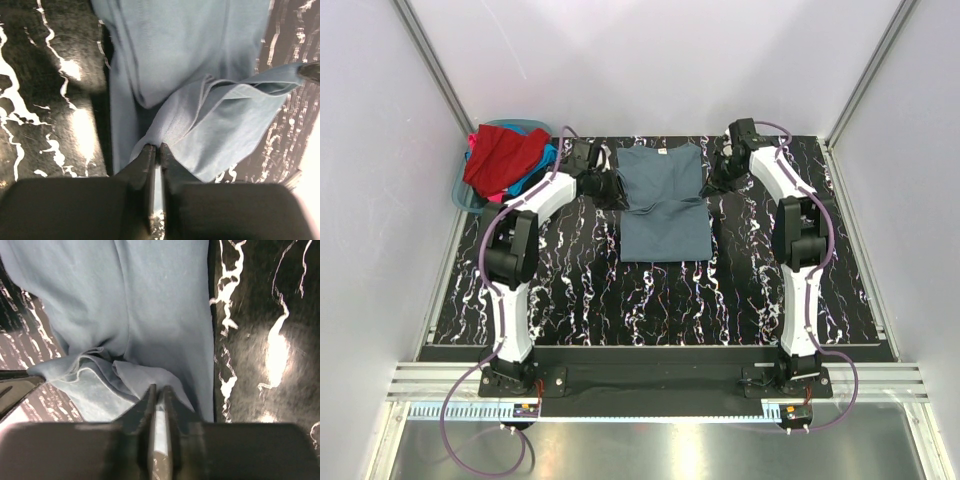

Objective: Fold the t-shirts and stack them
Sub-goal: Fold the tshirt

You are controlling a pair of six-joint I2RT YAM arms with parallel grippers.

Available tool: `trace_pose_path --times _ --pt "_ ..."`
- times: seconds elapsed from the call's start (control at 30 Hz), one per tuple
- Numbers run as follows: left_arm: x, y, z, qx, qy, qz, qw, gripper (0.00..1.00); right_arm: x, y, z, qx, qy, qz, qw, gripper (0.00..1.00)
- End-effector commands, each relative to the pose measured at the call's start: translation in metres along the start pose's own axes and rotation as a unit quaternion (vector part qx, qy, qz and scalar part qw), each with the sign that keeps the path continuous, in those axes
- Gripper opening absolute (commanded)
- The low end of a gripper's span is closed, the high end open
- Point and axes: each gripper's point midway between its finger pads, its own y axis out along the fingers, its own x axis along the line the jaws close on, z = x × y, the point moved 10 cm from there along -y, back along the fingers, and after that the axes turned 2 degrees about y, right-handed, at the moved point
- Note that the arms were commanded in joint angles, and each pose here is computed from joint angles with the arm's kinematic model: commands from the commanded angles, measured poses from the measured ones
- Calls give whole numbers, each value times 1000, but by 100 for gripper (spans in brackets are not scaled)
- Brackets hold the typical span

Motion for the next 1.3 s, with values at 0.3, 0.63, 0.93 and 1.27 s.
trace_pose_path --times 0.3,0.63,0.93,1.27 --pt "-36 -75 -48 -121 59 -1 991 99 46 -75 -33 -89 -61 -56 993 100" --pt "-47 -71 42 -53 55 -25 997 99 2 -60 56 -12 -9 1 1000 100" --pt "-14 -58 99 15 32 -64 997 91 -38 -52 119 38 19 37 998 92" --pt "12 -28 121 45 1 -67 997 81 -53 -20 128 62 28 38 997 73"
